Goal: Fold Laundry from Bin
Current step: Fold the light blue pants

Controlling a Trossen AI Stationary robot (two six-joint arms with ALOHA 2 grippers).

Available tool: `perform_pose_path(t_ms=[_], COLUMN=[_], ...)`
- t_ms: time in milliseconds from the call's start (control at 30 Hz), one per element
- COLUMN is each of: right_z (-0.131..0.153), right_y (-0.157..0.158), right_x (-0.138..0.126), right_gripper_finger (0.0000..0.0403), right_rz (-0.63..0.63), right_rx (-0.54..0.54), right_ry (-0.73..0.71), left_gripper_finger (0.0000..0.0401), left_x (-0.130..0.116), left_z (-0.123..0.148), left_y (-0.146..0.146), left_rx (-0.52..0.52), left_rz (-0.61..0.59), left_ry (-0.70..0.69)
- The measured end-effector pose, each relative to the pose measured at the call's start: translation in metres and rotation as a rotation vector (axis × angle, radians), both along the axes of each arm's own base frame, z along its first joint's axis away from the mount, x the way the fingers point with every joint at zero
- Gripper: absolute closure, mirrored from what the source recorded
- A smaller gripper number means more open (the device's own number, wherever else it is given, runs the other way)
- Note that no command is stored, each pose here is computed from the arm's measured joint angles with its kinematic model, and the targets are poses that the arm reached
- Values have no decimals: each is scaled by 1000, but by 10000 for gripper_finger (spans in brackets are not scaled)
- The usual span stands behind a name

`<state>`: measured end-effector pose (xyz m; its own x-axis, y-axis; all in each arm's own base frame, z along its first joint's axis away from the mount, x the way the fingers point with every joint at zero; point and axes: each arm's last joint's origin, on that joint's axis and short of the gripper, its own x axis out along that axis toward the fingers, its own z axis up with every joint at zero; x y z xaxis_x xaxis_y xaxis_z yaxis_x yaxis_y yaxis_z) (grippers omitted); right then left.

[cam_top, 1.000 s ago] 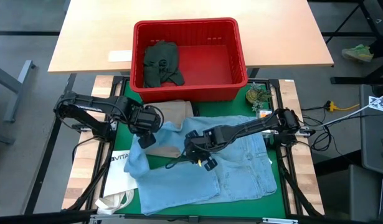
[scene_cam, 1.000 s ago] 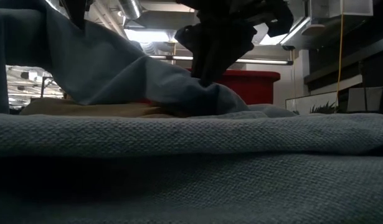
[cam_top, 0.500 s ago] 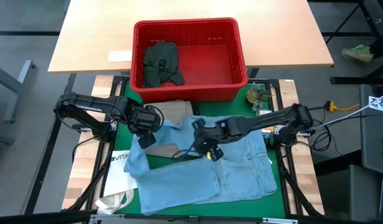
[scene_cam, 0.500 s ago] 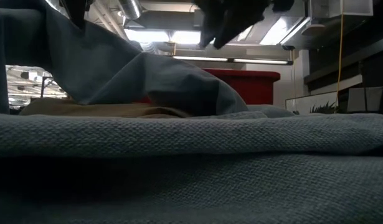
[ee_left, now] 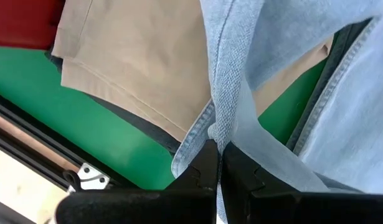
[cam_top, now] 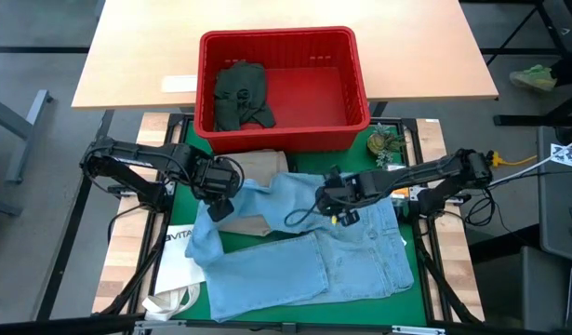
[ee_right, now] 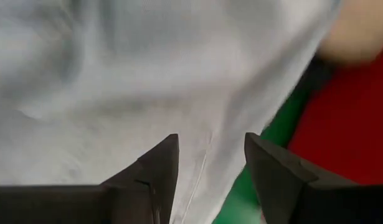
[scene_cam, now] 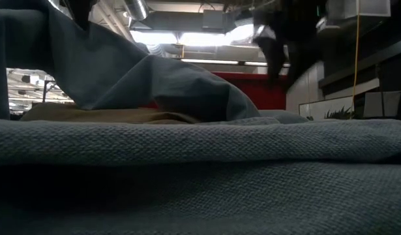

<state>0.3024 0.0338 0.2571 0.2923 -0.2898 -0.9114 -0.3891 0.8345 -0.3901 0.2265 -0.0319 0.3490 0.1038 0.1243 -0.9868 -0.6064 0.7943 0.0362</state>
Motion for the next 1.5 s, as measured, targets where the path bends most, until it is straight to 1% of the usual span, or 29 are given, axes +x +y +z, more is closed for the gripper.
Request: perform_pose_path(t_ms=[67, 133, 233, 300, 400, 500, 600, 700, 967, 1200, 1267, 1367, 1500], right_z=[-22, -47, -82, -102, -122, -133, -136, -136, -137, -137, -137, -137, -137], right_y=[-13, -24, -36, -41, -47, -53, -58, -60, -59, -59, -59, -59, -59], right_x=[-12, -24, -40, -50, -64, -76, -82, -84, -84, -84, -84, -84, -84], right_gripper_finger=[219, 219, 219, 219, 219, 219, 219, 219, 219, 219, 219, 219, 219], right_rz=[-108, -191, -254, -280, -352, -429, -486, -516, -517, -517, -517, -514, -513], right_rx=[5, 35, 94, 125, 170, 176, 177, 184, 186, 186, 188, 188, 192], right_ry=[27, 77, 133, 134, 126, 154, 175, 186, 193, 197, 197, 197, 197], left_gripper_finger=[401, 401, 401, 401, 401, 401, 401, 401, 401, 398, 390, 373, 341], left_x=[0, 0, 0, 0, 1, 1, 0, -2, -12, -23, -24, -24, -25], left_z=[0, 0, 0, 0, 0, -5, -14, -28, -69, -93, -94, -94, -93], left_y=[0, 1, 1, 2, 4, 8, 13, 20, 41, 60, 63, 67, 71], left_rx=[2, 14, 36, 58, 71, 73, 82, 108, 194, 324, 352, 384, 424], left_rz=[20, 48, 97, 135, 209, 267, 312, 339, 410, 452, 444, 373, 348], left_ry=[-3, -9, -21, -32, -47, -35, -4, 51, 214, 301, 306, 327, 335])
